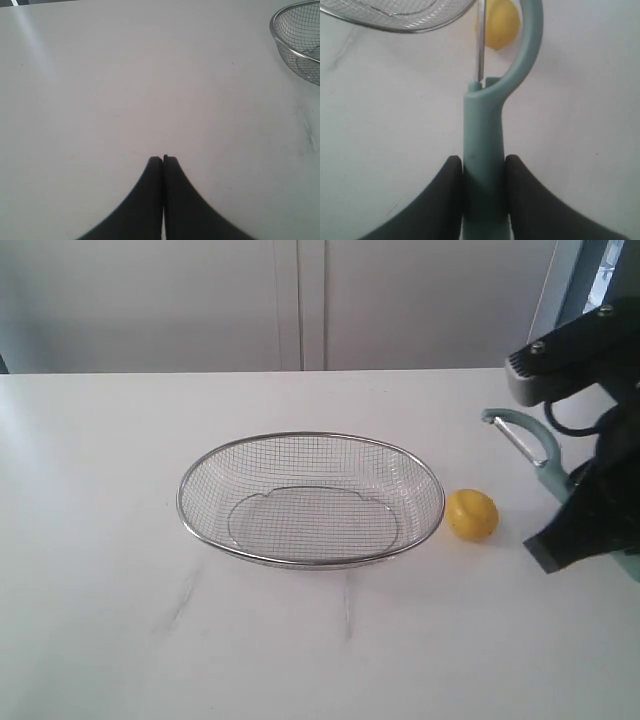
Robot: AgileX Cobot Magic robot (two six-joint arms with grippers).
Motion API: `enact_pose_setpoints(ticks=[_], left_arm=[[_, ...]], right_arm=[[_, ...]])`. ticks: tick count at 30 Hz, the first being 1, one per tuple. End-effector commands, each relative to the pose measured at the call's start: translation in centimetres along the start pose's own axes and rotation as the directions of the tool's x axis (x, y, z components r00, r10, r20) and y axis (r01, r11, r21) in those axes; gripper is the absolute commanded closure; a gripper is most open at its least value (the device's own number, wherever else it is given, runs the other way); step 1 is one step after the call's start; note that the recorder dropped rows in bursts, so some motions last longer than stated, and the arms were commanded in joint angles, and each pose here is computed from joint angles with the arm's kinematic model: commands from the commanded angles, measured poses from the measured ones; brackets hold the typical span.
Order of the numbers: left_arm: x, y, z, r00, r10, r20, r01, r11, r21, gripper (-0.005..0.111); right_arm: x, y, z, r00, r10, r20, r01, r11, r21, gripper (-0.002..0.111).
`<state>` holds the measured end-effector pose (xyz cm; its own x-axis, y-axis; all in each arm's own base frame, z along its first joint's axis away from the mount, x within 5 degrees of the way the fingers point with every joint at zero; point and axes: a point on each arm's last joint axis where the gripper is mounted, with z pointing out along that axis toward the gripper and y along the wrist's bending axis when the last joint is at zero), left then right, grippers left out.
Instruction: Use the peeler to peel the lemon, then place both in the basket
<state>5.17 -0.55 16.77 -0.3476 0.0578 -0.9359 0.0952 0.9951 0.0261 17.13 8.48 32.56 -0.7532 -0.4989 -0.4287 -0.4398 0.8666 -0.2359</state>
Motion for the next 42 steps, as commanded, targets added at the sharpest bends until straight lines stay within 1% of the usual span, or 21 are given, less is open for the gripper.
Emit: enact_pose_setpoints(ticks=[1, 4, 7, 12, 15, 19, 22, 28, 42], left_arm=[[0.1, 0.0, 0.0, 1.0, 0.001, -0.002, -0.001, 1.0, -0.003, 0.107], [0.1, 0.0, 0.0, 1.0, 0.001, -0.002, -0.001, 1.0, -0.003, 0.107], [0.1, 0.0, 0.0, 1.0, 0.001, -0.002, -0.001, 1.0, -0.003, 0.107], [0.1, 0.0, 0.0, 1.0, 0.001, -0.002, -0.001, 1.0, -0.003, 0.107], [0.1, 0.0, 0.0, 1.0, 0.001, -0.002, -0.001, 1.0, -0.003, 0.107], [0.1, 0.0, 0.0, 1.0, 0.001, -0.002, -0.001, 1.0, -0.003, 0.107], [0.1, 0.0, 0.0, 1.0, 0.001, -0.002, -0.001, 1.0, -0.003, 0.107], [0.1, 0.0, 0.0, 1.0, 0.001, -0.002, -0.001, 1.0, -0.003, 0.107], [0.1, 0.0, 0.0, 1.0, 0.001, -0.002, -0.001, 1.0, -0.003, 0.107]], right_arm=[[1.6, -1.7, -1.5, 0.998, 0.042, 0.039, -0.044, 0.998, 0.055, 0.108], [2.1, -2.6, -1.9, 0.996, 0.077, 0.054, -0.081, 0.994, 0.078, 0.108], [2.3, -3.5, -1.9, 0.995, 0.086, 0.05, -0.091, 0.991, 0.103, 0.108], [2.2, -4.6, -1.2, 0.996, 0.082, 0.046, -0.086, 0.992, 0.093, 0.108], [2.1, -5.3, -0.1, 0.994, 0.109, 0.023, -0.11, 0.992, 0.067, 0.108], [1.5, -5.9, 1.4, 0.988, 0.154, 0.017, -0.154, 0.988, -0.013, 0.108], [1.3, -6.3, 2.3, 0.981, 0.194, 0.002, -0.193, 0.979, -0.057, 0.108], [1.4, -6.5, 2.4, 0.966, 0.259, -0.01, -0.26, 0.964, -0.063, 0.108], [1.5, -6.4, 2.0, 0.958, 0.288, 0.009, -0.286, 0.956, -0.069, 0.108]])
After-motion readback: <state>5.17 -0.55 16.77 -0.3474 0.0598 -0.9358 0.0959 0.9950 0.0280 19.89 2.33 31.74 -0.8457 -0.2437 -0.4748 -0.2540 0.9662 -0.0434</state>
